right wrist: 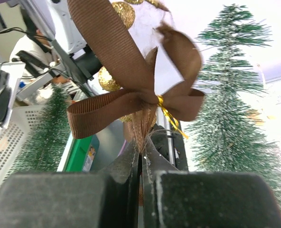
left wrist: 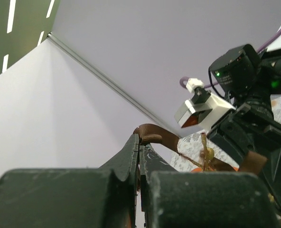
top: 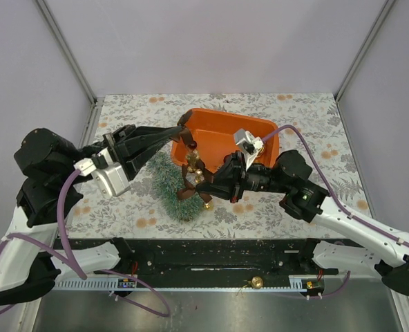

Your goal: Decorate the small christmas tree

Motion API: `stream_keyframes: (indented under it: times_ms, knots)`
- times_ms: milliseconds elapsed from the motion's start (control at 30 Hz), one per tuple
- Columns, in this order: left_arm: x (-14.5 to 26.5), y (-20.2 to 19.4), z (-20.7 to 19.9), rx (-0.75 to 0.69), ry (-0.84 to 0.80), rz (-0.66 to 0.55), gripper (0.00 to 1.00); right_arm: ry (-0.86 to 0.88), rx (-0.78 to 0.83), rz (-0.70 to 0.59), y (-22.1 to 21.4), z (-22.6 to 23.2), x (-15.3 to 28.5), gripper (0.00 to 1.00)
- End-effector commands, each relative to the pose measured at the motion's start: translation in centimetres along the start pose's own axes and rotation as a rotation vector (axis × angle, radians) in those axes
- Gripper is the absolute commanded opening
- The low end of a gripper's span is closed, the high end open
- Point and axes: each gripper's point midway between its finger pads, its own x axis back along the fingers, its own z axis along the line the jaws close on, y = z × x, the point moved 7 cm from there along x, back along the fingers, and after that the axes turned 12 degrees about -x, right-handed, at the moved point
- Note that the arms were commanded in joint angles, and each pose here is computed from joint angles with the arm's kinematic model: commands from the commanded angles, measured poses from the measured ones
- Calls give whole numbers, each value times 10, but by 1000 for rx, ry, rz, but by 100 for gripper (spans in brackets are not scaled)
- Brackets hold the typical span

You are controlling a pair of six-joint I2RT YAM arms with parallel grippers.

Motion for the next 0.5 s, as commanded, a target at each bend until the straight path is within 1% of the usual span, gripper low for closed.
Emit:
stream_keyframes:
  times_ms: [0, 67, 233, 467]
  knots:
    - [19, 11, 10, -120, 50, 25, 0, -71, 92, -63, 22, 13, 11, 0]
    - [26, 9, 9, -152, 63, 53, 0, -103, 125, -68, 27, 14, 14, 0]
    - [48, 10, 6, -176, 102, 118, 0, -166, 195, -101, 43, 20, 22, 0]
    - [75, 25, -9, -121, 56, 112, 0, -250, 234, -110, 53, 24, 33, 0]
